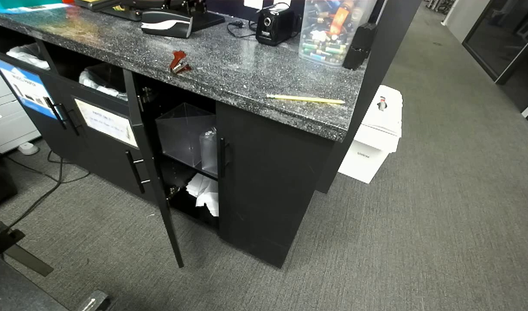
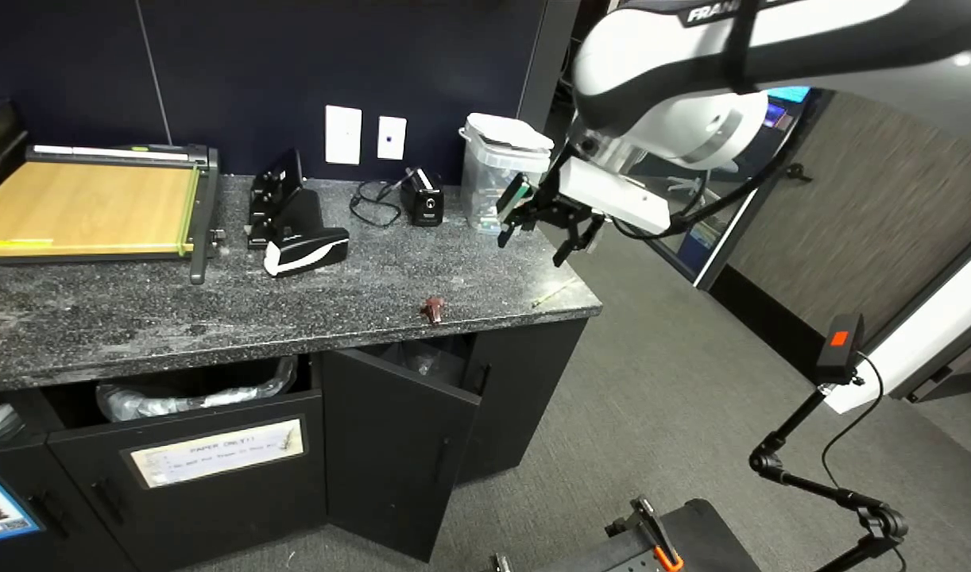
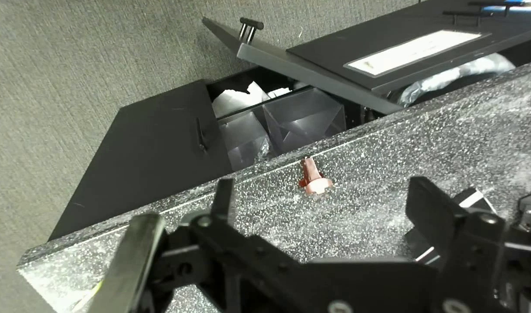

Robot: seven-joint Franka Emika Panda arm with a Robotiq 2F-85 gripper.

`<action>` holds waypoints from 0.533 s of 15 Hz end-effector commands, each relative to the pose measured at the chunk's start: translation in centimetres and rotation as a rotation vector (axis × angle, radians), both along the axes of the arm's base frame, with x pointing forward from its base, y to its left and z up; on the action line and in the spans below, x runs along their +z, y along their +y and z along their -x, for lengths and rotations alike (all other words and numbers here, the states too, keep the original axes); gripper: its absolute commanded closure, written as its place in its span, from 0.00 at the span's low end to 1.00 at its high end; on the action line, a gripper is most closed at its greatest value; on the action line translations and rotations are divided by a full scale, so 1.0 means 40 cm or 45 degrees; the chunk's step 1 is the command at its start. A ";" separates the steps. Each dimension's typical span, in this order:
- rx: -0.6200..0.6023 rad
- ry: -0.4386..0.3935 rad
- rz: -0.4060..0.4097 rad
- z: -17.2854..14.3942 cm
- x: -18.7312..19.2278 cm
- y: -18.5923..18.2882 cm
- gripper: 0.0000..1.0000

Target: Move the staple remover to the right

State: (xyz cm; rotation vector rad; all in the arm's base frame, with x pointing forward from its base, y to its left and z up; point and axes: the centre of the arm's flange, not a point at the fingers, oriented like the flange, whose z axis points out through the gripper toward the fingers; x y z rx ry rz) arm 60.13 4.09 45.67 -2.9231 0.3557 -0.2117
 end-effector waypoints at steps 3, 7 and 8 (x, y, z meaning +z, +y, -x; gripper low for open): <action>-0.078 0.068 0.087 -0.299 -0.095 0.070 0.00; -0.085 0.109 0.136 -0.421 -0.228 0.126 0.00; -0.087 0.123 0.155 -0.447 -0.260 0.141 0.00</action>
